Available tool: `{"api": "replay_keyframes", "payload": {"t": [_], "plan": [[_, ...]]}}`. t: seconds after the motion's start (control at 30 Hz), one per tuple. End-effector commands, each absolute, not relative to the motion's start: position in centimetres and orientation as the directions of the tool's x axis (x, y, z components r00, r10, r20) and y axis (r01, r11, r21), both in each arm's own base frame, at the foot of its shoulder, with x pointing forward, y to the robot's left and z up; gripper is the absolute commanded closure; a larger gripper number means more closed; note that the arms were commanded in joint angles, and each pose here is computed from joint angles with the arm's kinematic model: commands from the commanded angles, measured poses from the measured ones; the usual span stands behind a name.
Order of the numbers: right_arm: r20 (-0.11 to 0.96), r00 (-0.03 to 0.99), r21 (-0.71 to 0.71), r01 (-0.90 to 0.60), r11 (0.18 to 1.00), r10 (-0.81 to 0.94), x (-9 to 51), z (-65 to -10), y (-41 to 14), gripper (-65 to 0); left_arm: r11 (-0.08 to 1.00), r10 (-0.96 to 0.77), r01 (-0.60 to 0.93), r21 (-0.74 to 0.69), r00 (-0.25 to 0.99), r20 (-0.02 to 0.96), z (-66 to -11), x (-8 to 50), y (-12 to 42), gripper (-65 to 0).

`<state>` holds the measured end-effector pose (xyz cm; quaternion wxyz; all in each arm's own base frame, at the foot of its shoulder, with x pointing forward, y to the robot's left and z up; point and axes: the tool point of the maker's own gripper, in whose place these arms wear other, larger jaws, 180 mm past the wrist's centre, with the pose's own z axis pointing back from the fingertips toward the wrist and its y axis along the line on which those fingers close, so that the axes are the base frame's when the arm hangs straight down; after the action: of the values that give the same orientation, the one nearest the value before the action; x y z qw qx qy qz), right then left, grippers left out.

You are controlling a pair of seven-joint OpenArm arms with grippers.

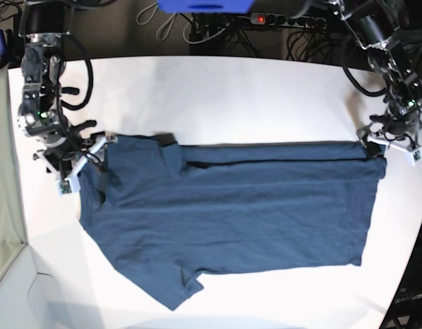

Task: Layout the t-shirt on the table in an organized manner, then fold the t-shirt properly
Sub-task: 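Lower the folded shoulder edge with both grippers onto the shirt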

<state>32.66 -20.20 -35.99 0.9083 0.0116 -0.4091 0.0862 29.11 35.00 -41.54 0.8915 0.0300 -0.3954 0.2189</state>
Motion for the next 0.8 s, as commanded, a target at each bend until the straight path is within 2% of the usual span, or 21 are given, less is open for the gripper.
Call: {"api": "replay_keyframes", "payload": {"t": [0.0,0.13,0.3,0.4,0.57,0.63,0.77], "plan": [[0.779,0.607,-0.066,-0.171,0.983,0.158,33.6,-34.4,-20.4,-38.4,0.904,0.352,-0.413,-0.115,0.563,0.747,-40.3,29.9,36.0,-58.1],[0.779,0.607,-0.066,-0.171,0.983,0.158,33.6,-34.4,-20.4,-38.4,0.897,0.375,-0.425,-0.125,0.578,0.725,-41.4,29.6,36.3,-58.1],[0.779,0.607,-0.066,-0.171,0.983,0.158,33.6,-34.4,-20.4,-38.4,0.9,0.355,-0.419,-0.118,0.55,0.756,-41.1,30.0,36.4,-56.5],[0.779,0.607,-0.066,-0.171,0.983,0.158,33.6,-34.4,-20.4,-38.4,0.901,0.355,-0.418,-0.12,0.548,0.757,-41.1,30.1,36.4,-47.3],[0.779,0.607,-0.066,-0.171,0.983,0.158,33.6,-34.4,-20.4,-38.4,0.901,0.355,-0.418,-0.12,0.548,0.757,-41.1,30.1,36.4,-24.6],[0.779,0.607,-0.068,-0.171,0.983,0.159,33.6,-34.4,-20.4,-38.4,0.901,0.355,-0.418,-0.12,0.547,0.758,-41.1,30.1,36.4,-17.9],[0.779,0.607,-0.07,-0.169,0.983,0.16,33.6,-34.4,-20.5,-38.4,0.901,0.355,-0.418,-0.12,0.546,0.759,-41.1,30.2,36.4,-18.0]]}}
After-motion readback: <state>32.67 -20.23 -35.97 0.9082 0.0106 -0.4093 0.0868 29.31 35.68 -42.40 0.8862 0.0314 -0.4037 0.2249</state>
